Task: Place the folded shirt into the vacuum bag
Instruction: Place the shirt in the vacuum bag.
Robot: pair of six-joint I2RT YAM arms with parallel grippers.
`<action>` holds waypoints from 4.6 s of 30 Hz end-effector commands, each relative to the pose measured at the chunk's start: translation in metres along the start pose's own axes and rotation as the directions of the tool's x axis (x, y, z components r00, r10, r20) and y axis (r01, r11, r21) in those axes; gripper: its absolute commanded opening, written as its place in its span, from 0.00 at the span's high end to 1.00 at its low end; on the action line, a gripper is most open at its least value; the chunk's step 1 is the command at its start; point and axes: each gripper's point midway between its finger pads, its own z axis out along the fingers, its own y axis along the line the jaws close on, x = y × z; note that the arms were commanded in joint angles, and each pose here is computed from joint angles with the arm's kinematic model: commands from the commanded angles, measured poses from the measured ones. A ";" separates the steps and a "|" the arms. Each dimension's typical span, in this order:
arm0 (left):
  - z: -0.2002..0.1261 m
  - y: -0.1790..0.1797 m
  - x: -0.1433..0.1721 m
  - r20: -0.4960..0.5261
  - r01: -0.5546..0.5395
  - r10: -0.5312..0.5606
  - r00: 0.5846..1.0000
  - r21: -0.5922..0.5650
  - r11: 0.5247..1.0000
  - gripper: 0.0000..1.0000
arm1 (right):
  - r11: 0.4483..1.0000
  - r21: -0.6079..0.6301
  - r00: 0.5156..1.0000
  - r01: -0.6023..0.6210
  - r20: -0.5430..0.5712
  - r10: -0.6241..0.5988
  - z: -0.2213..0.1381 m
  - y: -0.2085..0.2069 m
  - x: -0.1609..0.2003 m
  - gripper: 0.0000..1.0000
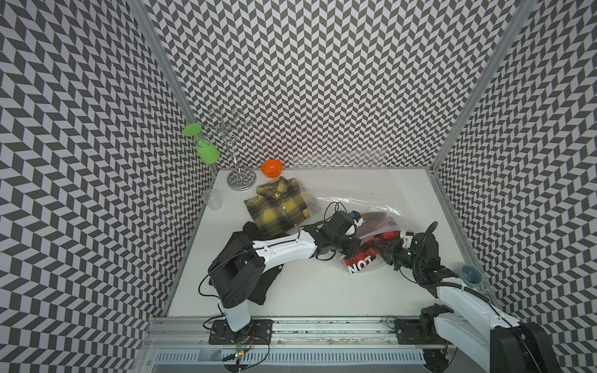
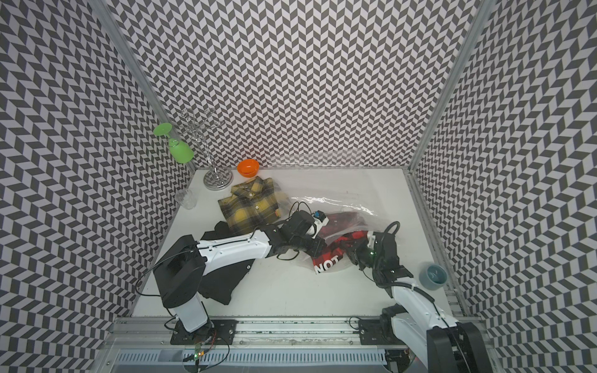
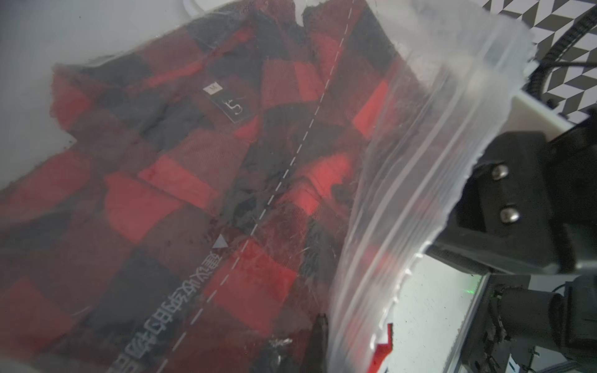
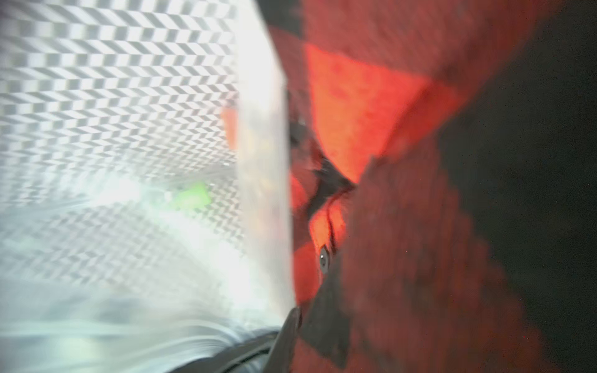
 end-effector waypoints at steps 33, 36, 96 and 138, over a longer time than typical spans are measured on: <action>-0.042 -0.057 -0.006 0.087 -0.060 0.049 0.995 0.121 0.991 1.00 | 0.969 -0.085 0.939 0.232 0.280 -0.200 0.026 0.048 -0.039 0.79; -0.050 -0.072 -0.016 0.118 -0.085 0.066 0.991 0.168 0.982 1.00 | 0.984 -0.026 0.970 0.174 0.179 -0.167 0.042 0.005 -0.024 0.80; 0.025 -0.043 -0.091 -0.007 -0.397 0.409 0.912 -0.255 0.882 0.75 | 0.995 0.074 0.958 0.073 0.272 -0.091 0.035 -0.032 -0.057 0.78; -0.114 -0.100 -0.198 0.401 -0.367 0.435 0.806 -0.237 0.899 1.00 | 0.965 0.067 0.957 0.253 0.132 -0.259 0.062 0.009 -0.051 0.90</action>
